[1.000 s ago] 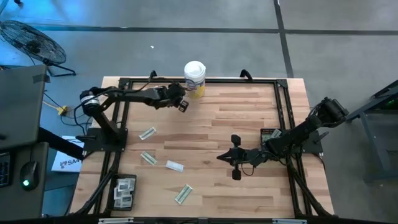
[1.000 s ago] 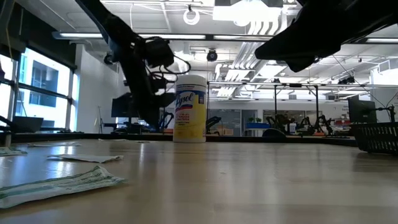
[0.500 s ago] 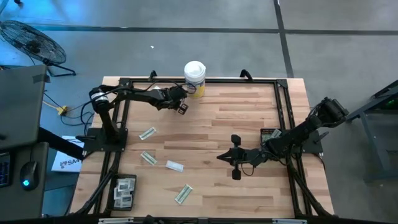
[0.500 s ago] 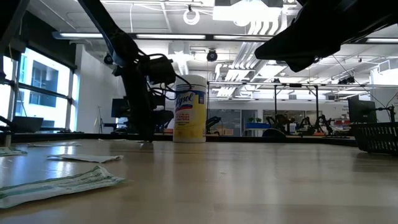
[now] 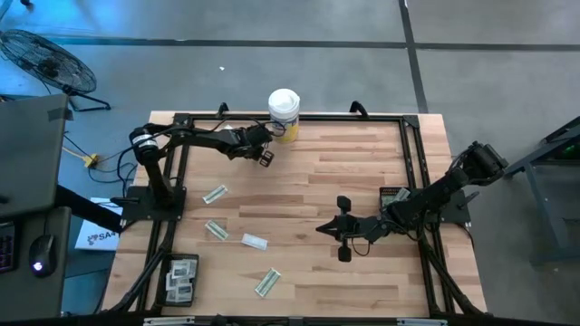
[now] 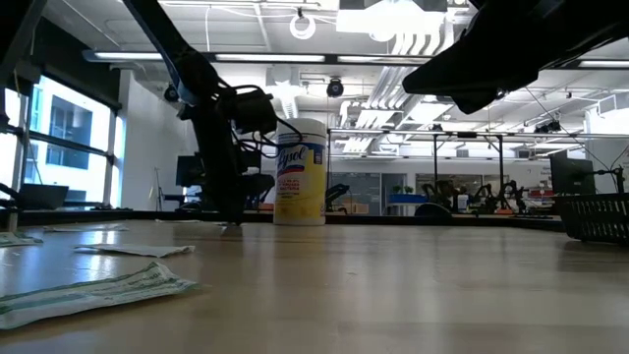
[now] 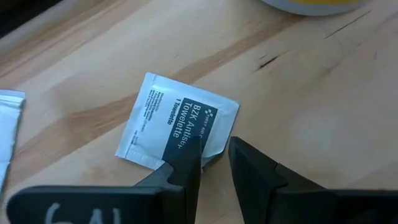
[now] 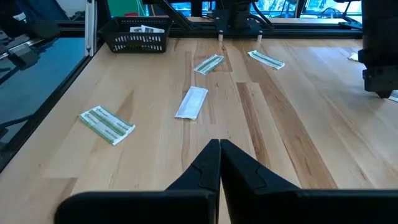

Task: Pick & Place First Aid Supplies
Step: Put the white towelette sachet into the left black bin

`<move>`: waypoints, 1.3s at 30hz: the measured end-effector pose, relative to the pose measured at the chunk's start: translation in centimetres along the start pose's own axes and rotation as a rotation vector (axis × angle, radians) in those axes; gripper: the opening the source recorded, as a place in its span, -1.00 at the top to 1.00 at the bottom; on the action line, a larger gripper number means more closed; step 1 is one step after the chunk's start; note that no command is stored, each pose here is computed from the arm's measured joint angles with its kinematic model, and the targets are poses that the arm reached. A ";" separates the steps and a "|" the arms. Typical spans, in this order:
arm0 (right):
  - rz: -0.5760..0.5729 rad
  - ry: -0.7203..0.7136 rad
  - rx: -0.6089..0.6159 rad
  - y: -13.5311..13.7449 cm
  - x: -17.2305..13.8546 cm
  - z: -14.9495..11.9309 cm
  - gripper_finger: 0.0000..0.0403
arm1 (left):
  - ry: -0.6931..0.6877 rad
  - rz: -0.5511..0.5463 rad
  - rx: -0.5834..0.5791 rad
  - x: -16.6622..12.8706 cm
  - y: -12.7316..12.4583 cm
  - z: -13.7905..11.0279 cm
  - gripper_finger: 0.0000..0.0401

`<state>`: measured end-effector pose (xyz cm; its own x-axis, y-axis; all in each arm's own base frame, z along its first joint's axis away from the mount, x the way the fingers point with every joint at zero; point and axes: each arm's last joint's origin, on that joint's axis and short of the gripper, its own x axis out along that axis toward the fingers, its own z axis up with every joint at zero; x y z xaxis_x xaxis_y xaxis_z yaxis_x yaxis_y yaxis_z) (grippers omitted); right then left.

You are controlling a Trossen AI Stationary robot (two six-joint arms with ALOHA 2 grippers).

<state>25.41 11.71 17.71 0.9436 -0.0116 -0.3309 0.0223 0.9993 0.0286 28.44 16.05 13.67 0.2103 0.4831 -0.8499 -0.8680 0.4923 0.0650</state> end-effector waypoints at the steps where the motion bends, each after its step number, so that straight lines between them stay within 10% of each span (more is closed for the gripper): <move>1: 0.000 0.000 0.000 0.0 0.0 0.0 0.99 | 0.006 -0.013 -0.003 0.0 0.0 0.0 0.57; 39: -0.004 0.002 -0.004 0.0 0.0 0.0 0.98 | 0.095 -0.228 0.353 -3.2 -0.3 -0.5 0.56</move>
<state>25.39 11.69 17.68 0.9427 -0.0154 -0.3332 0.0247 0.9994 0.0239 27.76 14.02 16.15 0.3224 0.2728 -0.9064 -0.5931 0.8045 0.0311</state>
